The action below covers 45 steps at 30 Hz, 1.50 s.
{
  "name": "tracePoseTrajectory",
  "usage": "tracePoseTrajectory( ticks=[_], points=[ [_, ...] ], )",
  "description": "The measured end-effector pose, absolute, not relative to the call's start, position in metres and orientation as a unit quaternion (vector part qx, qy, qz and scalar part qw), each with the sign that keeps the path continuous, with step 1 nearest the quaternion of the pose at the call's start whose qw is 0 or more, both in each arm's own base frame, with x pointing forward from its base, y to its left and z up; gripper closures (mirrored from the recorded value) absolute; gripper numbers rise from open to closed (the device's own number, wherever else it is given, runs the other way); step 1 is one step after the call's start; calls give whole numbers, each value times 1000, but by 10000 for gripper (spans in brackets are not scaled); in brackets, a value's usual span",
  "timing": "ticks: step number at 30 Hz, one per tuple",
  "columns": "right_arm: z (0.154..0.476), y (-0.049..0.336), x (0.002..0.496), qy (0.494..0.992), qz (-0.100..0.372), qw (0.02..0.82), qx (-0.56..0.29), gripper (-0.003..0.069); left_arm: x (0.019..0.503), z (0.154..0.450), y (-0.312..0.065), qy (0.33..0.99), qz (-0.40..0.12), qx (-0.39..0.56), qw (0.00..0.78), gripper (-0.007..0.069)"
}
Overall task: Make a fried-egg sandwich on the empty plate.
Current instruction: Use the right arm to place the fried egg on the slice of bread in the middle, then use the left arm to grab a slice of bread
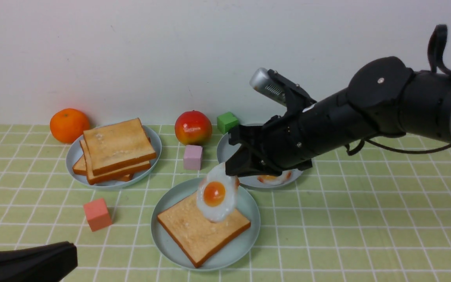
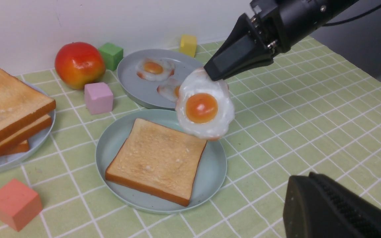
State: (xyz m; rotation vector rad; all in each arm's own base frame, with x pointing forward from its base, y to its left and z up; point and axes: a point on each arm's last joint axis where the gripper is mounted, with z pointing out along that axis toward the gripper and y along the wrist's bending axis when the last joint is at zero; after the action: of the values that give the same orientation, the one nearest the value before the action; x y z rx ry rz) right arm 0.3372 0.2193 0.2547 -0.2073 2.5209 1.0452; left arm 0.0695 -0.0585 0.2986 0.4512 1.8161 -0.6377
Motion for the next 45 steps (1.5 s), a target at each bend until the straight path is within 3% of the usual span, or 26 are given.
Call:
tracePoseTrajectory(
  ticks=[13,18,23,24,26,30,32,37,38,40,45],
  points=[
    [173,249,358,907,387,168,-18,588,69,299,-59,767,-269,191,550,625],
    [166,249,361,909,380,172,-10,565,69,299,-59,767,-269,191,550,622],
    [164,243,363,916,352,189,-38,415,69,299,-59,767,-269,191,550,617],
    [165,242,364,916,351,190,-38,415,69,299,-59,767,-269,191,550,616],
    [168,235,366,917,345,192,-48,325,69,298,-58,768,-269,191,549,613],
    [193,212,368,914,348,195,-71,267,69,295,-58,778,-264,191,537,608],
    [202,205,367,913,348,195,-81,273,69,294,-58,782,-262,191,532,608],
    [252,174,346,917,322,185,-147,411,68,290,-57,799,-257,186,511,607],
    [275,165,330,920,297,182,-178,487,70,289,-59,806,-261,176,502,607],
    [294,157,315,926,267,183,-193,563,73,286,-62,816,-263,165,487,607],
    [341,134,277,932,197,224,-204,650,86,275,-73,849,-253,148,441,607]
  ],
)
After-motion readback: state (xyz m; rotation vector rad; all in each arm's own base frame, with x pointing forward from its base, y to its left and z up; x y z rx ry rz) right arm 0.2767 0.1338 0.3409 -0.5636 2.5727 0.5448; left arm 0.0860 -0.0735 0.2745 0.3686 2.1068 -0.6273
